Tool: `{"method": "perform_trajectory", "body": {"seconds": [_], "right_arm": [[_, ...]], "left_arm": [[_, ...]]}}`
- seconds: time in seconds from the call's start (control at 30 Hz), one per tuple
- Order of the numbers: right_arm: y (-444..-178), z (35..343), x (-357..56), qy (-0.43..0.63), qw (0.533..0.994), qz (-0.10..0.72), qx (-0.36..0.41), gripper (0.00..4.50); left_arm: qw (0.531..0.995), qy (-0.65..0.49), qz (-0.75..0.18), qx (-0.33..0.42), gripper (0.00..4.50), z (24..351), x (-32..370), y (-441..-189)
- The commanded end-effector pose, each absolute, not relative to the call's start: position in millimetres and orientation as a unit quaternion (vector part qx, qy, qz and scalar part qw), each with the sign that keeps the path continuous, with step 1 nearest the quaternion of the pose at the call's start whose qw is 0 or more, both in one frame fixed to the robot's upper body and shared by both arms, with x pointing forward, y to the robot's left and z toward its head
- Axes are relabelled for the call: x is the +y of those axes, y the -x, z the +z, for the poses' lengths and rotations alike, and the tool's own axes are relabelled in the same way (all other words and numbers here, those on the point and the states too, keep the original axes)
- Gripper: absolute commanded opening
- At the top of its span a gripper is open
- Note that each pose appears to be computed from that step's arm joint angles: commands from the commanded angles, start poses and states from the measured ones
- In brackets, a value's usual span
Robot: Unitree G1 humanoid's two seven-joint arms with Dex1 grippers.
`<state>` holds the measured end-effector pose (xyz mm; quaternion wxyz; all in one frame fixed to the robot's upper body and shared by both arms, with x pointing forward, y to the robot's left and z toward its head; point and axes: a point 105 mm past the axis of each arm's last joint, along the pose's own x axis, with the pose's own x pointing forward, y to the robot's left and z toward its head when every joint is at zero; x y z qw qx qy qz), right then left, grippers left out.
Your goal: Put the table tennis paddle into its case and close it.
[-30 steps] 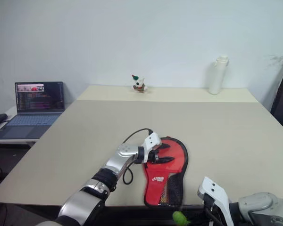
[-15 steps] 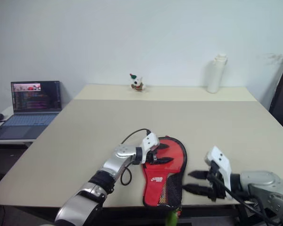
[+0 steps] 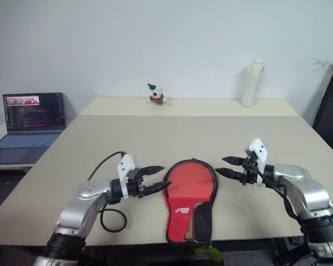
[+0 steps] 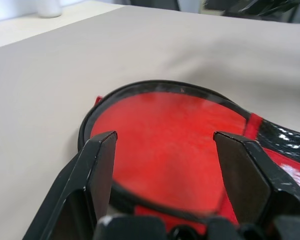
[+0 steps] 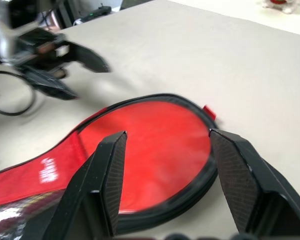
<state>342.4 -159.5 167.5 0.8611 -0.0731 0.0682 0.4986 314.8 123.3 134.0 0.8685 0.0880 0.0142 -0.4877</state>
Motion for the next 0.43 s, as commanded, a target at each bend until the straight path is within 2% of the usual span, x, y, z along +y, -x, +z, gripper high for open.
{"method": "perform_trajectory", "body": {"seconds": [0.03, 0.13, 0.2, 0.43], "right_arm": [[-355, 174, -175, 0.104, 0.865, 0.488, 0.059, 2.88], [-362, 176, -183, 0.112, 0.871, 0.475, 0.059, 2.91], [-363, 175, -187, 0.115, 0.872, 0.471, 0.061, 2.91], [-354, 167, -185, 0.12, 0.865, 0.48, 0.079, 2.91]], "left_arm": [[0.869, -0.091, -0.486, -0.001, 3.36, 149, 121, -304], [0.863, -0.107, -0.494, 0.025, 3.94, 140, 126, -301], [0.861, -0.119, -0.494, 0.031, 4.49, 136, 127, -301], [0.862, -0.153, -0.481, 0.038, 4.49, 127, 139, -298]]}}
